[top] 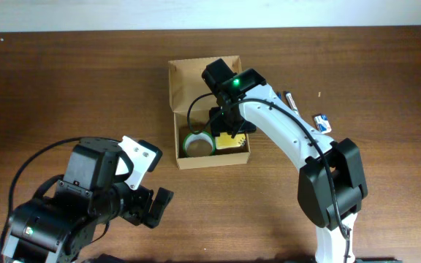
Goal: Pack container
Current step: 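Carry the sticky-note pad with the right gripper into the box, then open the right gripper to release the yellow pad inside the box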
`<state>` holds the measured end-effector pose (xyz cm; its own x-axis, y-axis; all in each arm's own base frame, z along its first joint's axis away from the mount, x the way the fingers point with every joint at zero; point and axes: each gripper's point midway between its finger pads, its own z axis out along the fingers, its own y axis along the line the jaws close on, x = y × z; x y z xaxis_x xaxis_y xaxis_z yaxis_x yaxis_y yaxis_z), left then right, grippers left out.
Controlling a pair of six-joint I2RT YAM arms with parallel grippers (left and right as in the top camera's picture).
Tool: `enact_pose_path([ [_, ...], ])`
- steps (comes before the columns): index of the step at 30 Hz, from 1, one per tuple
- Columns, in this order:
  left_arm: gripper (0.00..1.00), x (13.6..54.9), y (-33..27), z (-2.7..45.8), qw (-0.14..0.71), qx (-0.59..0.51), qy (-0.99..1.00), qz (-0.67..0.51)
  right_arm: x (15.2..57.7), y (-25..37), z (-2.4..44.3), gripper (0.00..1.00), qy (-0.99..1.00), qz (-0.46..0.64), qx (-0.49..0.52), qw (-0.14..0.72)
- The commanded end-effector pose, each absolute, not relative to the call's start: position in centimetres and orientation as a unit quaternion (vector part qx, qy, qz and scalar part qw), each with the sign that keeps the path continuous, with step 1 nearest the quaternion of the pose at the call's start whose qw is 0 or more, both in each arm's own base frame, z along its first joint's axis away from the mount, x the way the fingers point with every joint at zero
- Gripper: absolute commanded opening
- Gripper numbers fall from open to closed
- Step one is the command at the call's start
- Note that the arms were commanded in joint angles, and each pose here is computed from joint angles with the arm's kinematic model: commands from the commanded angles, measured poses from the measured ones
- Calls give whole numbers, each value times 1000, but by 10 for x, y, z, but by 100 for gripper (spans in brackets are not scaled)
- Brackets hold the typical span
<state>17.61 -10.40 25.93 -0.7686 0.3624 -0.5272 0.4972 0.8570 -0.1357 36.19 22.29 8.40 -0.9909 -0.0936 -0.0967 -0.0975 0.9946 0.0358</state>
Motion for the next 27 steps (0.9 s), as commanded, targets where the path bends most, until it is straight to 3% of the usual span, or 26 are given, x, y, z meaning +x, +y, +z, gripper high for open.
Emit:
enact_pose_path([
  [1, 100, 175, -105, 262, 255, 241, 926, -139, 358, 224, 78, 66, 998, 16, -49, 40],
  [6, 99, 175, -105, 262, 255, 241, 926, -139, 358, 224, 78, 75, 998, 16, -49, 40],
  [27, 100, 175, -106, 262, 255, 241, 926, -139, 358, 224, 78, 84, 998, 16, -49, 39],
])
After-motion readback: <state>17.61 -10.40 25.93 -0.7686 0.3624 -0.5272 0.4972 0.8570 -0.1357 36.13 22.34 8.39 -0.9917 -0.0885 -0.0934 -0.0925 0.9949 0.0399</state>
